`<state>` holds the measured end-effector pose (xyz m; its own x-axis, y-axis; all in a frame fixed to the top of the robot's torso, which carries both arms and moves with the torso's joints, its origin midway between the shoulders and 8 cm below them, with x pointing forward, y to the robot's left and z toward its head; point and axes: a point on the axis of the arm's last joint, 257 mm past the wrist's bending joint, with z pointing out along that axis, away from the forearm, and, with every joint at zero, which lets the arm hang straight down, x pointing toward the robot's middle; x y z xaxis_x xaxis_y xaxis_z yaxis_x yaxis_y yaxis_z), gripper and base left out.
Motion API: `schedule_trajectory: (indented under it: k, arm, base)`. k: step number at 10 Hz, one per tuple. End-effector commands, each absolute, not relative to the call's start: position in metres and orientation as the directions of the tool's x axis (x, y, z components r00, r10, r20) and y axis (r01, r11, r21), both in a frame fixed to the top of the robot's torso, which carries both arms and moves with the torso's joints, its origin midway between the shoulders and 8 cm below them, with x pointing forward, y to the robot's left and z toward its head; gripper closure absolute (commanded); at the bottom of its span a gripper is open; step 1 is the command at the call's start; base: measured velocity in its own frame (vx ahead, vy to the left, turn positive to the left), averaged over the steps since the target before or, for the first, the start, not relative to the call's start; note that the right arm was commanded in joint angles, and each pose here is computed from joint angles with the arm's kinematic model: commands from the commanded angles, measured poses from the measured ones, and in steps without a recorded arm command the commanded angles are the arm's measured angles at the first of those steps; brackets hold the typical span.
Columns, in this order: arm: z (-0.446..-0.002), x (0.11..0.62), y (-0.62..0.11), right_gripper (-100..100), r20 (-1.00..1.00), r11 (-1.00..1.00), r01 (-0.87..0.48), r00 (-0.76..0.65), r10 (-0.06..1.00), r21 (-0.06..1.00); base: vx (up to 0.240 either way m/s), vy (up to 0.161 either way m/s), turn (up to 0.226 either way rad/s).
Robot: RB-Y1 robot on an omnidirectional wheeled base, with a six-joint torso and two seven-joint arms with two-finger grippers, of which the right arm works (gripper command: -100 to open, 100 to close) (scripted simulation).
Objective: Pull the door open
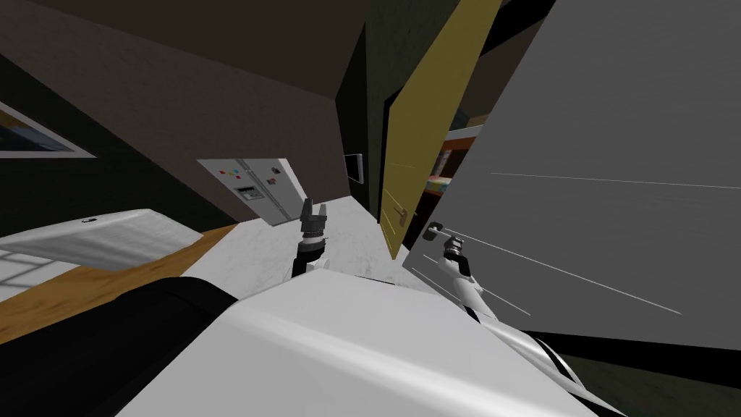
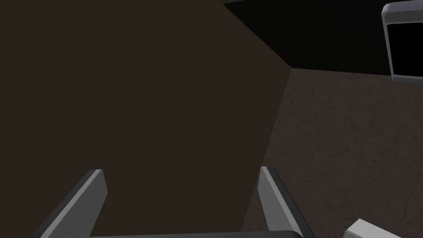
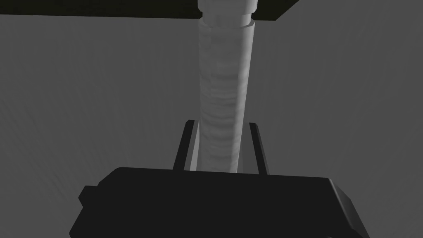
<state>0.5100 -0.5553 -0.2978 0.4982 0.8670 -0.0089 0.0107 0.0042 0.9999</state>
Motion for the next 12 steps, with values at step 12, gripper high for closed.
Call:
schedule_trajectory:
  k: [12]
  arm:
    - [-0.292,0.534,-0.507,100,0.0,0.0,0.0,0.372,0.928,1.0]
  base:
    - [-0.206,-0.028,0.111]
